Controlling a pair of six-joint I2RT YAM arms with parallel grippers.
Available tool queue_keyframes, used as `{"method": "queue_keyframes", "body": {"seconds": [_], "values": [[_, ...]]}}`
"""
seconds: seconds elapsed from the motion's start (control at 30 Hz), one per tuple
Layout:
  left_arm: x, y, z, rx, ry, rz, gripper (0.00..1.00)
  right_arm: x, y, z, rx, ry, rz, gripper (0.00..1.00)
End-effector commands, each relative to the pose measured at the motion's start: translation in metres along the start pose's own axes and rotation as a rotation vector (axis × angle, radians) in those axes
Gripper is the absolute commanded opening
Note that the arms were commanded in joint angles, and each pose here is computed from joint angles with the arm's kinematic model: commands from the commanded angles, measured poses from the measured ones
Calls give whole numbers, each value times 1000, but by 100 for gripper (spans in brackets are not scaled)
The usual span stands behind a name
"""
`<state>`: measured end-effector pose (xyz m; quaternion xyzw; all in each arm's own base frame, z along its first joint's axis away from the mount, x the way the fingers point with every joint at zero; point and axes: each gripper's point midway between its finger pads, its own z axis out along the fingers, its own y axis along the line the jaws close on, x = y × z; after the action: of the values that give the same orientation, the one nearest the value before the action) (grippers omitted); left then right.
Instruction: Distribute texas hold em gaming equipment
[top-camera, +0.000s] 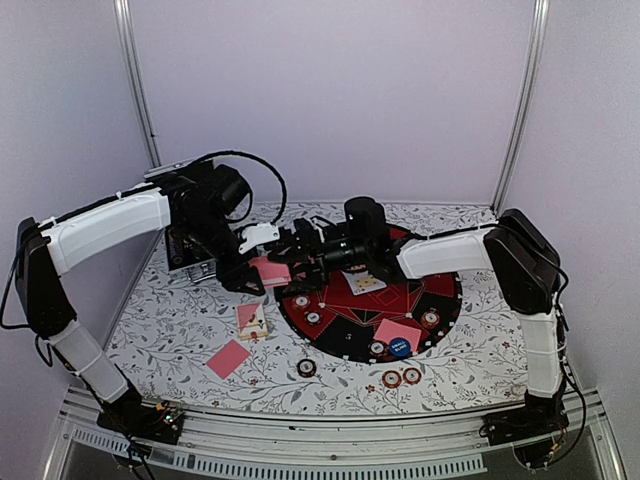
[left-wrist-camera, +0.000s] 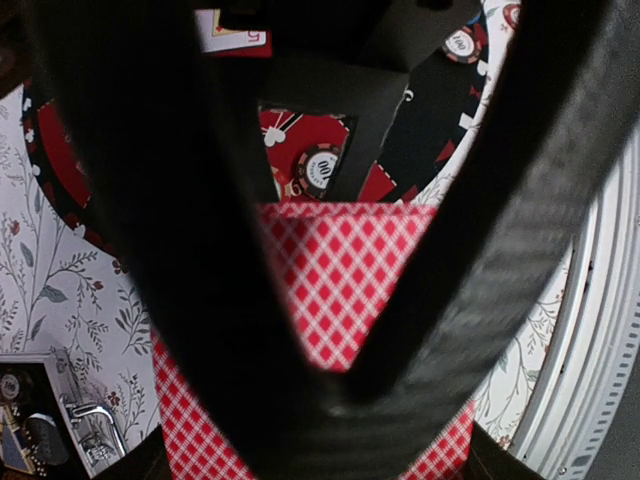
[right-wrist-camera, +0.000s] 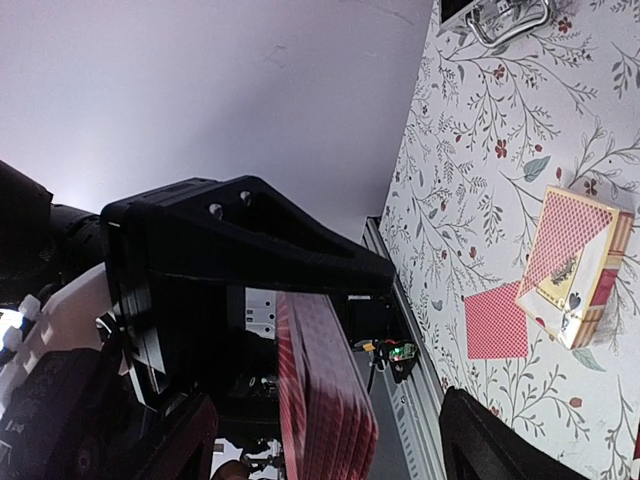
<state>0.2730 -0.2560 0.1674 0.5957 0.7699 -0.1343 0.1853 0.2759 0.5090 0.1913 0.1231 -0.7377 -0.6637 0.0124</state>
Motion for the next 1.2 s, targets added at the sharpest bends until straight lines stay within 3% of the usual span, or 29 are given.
{"method": "queue_keyframes", "body": {"seconds": [0.0,0.67,0.93,1.17], "values": [[-16,7,-16,-35,-66,19,0,-2,-3,16,-8,16,-6,80],[-16,6,-16,-32,-63,16,0,-1,-11,47,-62,72,30,78],[-15,6,-17,-37,-63,18,0,-2,-42,23,-2,30,82,69],[-15,6,-18,-40,-64,20,0,-12,-42,-1,31,-19,63,62]]}}
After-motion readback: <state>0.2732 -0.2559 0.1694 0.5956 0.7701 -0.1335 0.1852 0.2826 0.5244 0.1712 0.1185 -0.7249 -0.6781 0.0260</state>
